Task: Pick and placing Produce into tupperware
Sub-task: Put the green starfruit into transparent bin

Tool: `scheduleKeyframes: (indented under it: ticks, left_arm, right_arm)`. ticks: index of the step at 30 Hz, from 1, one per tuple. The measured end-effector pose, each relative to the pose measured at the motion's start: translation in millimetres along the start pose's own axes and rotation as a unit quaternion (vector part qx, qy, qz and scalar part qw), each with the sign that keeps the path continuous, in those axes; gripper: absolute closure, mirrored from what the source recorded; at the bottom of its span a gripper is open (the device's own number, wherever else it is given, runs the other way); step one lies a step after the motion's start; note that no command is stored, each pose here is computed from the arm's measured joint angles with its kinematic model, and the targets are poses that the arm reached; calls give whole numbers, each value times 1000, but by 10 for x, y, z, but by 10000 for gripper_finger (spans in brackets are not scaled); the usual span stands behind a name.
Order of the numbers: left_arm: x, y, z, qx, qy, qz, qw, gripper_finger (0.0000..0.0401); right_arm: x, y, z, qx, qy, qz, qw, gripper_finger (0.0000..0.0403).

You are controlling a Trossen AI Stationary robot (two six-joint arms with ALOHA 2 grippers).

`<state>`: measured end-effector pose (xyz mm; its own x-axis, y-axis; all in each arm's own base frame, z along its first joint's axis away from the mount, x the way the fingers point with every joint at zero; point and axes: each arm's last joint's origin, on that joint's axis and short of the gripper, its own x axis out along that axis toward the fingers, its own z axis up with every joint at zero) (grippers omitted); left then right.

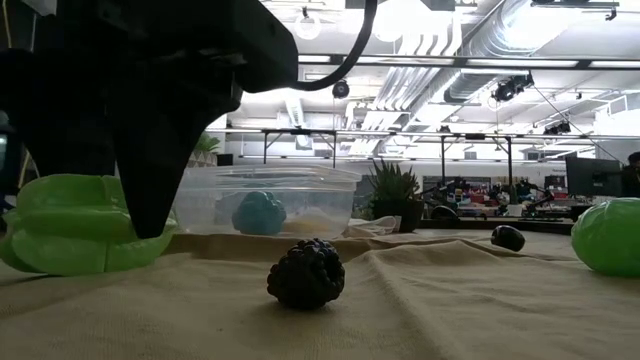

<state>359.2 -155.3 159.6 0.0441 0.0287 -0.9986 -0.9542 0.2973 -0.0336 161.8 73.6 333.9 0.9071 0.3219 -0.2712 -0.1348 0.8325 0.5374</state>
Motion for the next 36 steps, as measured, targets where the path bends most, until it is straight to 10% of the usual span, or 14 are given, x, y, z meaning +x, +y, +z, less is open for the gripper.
scheduleKeyframes:
  ticks: [36]
  left_arm:
    - [-257, -140, -12, 30, 13, -31, 999, 172]
  right_arm:
    - [0, 0, 1, 0, -1, 0, 1000, 213]
